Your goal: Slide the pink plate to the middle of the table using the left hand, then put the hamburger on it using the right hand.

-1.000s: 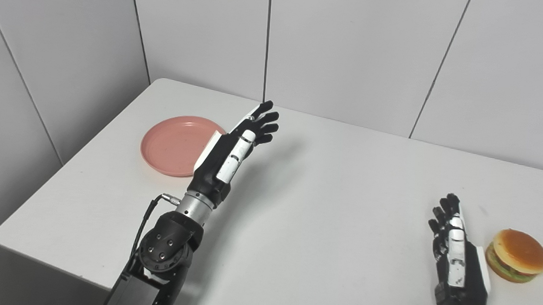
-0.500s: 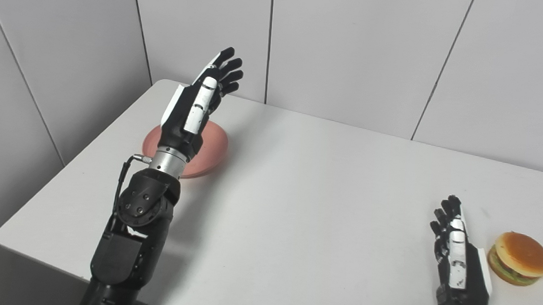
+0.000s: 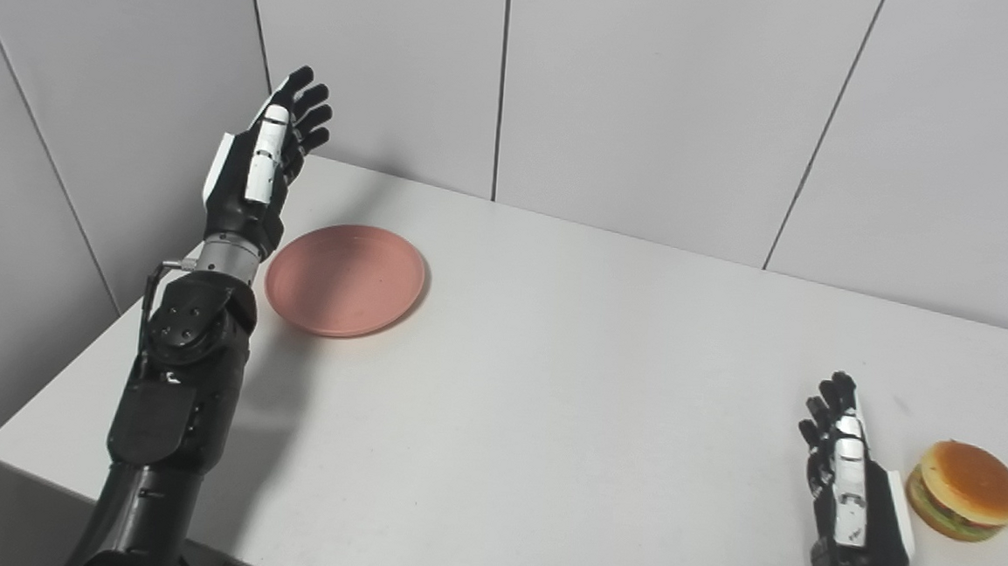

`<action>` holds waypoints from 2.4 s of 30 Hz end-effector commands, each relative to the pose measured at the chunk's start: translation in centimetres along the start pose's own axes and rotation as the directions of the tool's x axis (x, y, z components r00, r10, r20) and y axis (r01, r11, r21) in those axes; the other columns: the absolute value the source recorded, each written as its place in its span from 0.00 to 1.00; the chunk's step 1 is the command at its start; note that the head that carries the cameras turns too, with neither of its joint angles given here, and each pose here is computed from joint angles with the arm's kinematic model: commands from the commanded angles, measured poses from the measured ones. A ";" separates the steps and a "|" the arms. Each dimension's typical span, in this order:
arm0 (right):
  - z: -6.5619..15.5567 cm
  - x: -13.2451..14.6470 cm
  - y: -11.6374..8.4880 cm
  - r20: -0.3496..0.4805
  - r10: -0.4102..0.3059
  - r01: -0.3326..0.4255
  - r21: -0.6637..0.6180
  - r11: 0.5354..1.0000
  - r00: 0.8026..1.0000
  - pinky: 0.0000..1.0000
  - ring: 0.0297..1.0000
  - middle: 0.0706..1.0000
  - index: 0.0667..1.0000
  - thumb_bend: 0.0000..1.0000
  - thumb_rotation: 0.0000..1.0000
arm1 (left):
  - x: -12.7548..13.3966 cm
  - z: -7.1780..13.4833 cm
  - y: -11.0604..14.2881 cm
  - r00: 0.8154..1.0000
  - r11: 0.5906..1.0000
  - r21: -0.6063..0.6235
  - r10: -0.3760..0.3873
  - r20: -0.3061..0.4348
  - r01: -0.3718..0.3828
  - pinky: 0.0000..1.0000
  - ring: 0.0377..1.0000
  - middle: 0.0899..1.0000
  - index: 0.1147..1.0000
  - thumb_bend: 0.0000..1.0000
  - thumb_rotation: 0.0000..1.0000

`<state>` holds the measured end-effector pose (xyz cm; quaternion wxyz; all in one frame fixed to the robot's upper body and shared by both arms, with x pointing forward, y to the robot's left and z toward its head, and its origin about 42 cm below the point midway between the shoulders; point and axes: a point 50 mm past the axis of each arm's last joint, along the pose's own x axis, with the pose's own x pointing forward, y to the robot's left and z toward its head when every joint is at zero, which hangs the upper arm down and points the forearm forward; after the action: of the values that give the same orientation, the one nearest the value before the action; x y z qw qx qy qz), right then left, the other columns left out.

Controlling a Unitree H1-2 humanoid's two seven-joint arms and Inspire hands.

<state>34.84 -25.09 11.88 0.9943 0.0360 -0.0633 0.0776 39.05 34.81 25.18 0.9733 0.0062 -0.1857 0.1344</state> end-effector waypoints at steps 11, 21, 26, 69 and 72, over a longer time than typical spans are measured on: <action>-2.1 -1.8 0.2 -0.045 -0.013 0.014 0.028 0.999 0.999 1.00 1.00 1.00 1.00 0.31 1.00 | 1.9 2.2 4.7 0.995 0.989 -0.109 0.101 0.009 -0.099 0.92 0.91 0.91 0.90 0.36 1.00; -2.1 -1.9 0.1 -0.040 -0.011 0.012 0.021 1.000 0.999 1.00 1.00 1.00 1.00 0.31 1.00 | 1.9 0.0 6.3 0.991 0.978 -0.173 0.105 -0.088 -0.119 0.93 0.92 0.92 0.91 0.39 1.00; -2.0 -1.9 0.2 -0.043 -0.011 0.012 0.029 1.000 0.999 1.00 1.00 1.00 1.00 0.31 1.00 | 2.0 -1.4 6.7 0.984 0.970 -0.199 0.117 -0.132 -0.142 0.93 0.92 0.93 0.92 0.37 1.00; -1.7 -2.0 0.5 -0.045 -0.007 0.009 0.038 0.999 0.999 1.00 1.00 1.00 1.00 0.32 1.00 | -0.1 -11.1 6.3 0.902 0.959 -0.230 0.056 -0.429 -0.168 0.91 0.91 0.91 0.90 0.36 1.00; -1.7 -2.0 0.5 -0.044 -0.004 0.005 0.032 0.999 0.999 1.00 1.00 1.00 1.00 0.33 1.00 | -0.6 -11.3 5.3 0.900 0.958 -0.244 0.033 -0.436 -0.153 0.92 0.91 0.91 0.91 0.34 1.00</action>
<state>34.20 -25.07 12.07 0.9938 0.0367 -0.0688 0.0795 40.54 41.21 13.46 0.9715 -0.1619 0.0238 0.1713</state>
